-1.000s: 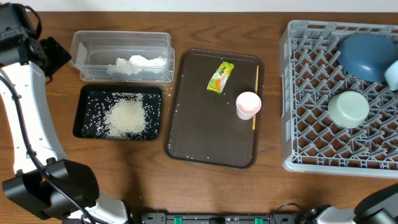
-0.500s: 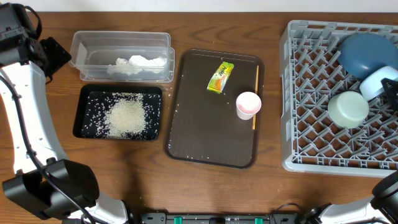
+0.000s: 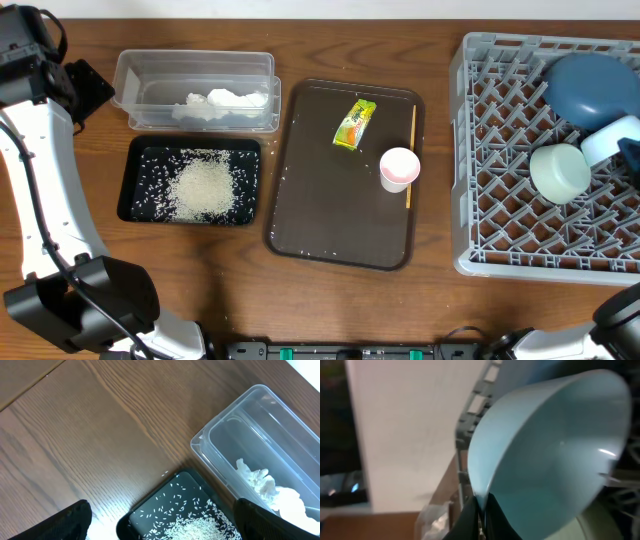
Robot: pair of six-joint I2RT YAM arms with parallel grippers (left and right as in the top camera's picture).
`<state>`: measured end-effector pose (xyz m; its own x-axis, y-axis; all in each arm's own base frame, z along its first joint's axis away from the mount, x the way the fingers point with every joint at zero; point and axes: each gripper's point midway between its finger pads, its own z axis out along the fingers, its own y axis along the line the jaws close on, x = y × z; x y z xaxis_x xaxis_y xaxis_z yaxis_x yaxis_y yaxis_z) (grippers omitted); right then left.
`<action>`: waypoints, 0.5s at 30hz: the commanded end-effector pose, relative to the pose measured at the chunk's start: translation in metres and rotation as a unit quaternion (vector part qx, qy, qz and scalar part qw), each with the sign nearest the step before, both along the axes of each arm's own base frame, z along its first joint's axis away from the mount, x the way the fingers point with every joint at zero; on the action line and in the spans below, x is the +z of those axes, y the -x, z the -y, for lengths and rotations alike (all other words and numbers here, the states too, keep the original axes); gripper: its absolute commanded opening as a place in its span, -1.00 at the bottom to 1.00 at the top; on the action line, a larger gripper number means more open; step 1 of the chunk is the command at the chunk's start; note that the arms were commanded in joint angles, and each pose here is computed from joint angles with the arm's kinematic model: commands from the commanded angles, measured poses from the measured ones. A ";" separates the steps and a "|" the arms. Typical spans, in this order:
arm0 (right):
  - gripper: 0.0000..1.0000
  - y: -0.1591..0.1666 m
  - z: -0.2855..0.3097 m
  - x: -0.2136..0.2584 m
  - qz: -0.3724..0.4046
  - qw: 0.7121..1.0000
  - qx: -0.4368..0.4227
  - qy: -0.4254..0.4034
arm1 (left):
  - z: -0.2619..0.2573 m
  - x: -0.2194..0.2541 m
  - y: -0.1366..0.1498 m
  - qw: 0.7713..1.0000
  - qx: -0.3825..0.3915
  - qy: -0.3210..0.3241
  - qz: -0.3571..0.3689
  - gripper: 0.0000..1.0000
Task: Sort waste into correct bins and load items into the dishwasher rack
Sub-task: 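Lower the light-blue bowl into the rack's right side and release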
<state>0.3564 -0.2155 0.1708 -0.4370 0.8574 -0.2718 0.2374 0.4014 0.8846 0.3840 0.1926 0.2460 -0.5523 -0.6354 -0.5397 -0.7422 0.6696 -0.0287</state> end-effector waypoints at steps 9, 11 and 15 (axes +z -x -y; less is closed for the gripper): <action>-0.31 0.050 0.048 0.028 -0.175 0.960 -0.156 0.152 | -0.003 0.003 0.002 1.000 0.006 -0.005 0.000 0.85; -0.18 0.056 0.049 0.041 -0.183 0.954 -0.169 0.166 | -0.003 0.003 0.002 1.000 0.006 -0.005 0.000 0.84; -0.17 0.061 0.044 0.062 -0.172 0.953 -0.175 0.180 | -0.003 0.003 0.002 1.000 0.006 -0.005 0.000 0.85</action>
<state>0.3038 -0.2516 0.2148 -0.2857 0.8697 -0.4025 0.6385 0.4860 0.5967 0.3841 0.1927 0.2460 -0.5521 -0.6353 -0.5399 -0.7422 0.6696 -0.0289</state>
